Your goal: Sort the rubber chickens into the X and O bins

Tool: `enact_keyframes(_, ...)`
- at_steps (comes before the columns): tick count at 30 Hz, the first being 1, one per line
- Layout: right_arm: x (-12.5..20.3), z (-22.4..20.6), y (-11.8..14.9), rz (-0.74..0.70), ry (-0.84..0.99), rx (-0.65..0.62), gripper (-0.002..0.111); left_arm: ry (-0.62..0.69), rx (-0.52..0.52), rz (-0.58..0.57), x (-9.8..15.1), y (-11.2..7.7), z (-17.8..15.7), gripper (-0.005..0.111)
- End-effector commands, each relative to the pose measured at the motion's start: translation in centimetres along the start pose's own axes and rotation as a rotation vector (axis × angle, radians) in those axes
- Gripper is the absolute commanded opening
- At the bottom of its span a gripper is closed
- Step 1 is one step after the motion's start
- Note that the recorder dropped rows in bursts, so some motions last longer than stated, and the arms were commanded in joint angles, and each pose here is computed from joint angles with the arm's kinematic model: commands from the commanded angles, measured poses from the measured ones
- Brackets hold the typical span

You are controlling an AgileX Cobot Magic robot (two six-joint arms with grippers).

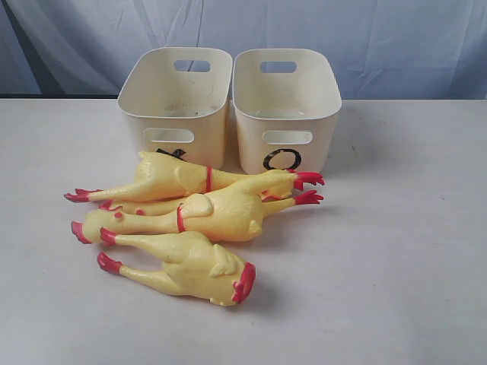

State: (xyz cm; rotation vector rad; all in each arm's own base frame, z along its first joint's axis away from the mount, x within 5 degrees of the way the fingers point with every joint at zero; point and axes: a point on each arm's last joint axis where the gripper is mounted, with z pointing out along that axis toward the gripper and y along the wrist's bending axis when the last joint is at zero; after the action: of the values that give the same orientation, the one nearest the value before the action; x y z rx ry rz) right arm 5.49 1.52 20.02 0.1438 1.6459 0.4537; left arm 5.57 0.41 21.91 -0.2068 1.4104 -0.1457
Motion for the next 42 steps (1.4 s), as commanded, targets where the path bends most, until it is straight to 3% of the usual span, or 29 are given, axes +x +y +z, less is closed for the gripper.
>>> enact_keyframes(1,0.0,0.0,0.0,-0.003,-0.009,-0.003,0.000,-0.042,-0.020,-0.220,-0.3,0.2,0.0,0.000)
enact_keyframes(7,0.0,0.0,0.0,-0.003,-0.009,-0.003,0.000,0.023,0.000,-0.230,0.1,0.0,0.0,0.000)
enact_keyframes(17,0.0,0.0,0.0,-0.003,-0.009,-0.003,0.000,0.046,0.099,-0.167,-3.7,-1.8,-0.6,0.000)
enact_keyframes(26,0.0,0.0,0.0,-0.003,-0.009,-0.003,0.000,0.155,0.204,-0.110,-6.1,-3.6,-1.8,0.000)
enact_keyframes(42,0.0,0.0,0.0,-0.003,-0.009,-0.003,0.000,0.251,0.312,-0.120,-7.6,-5.1,-3.1,0.000)
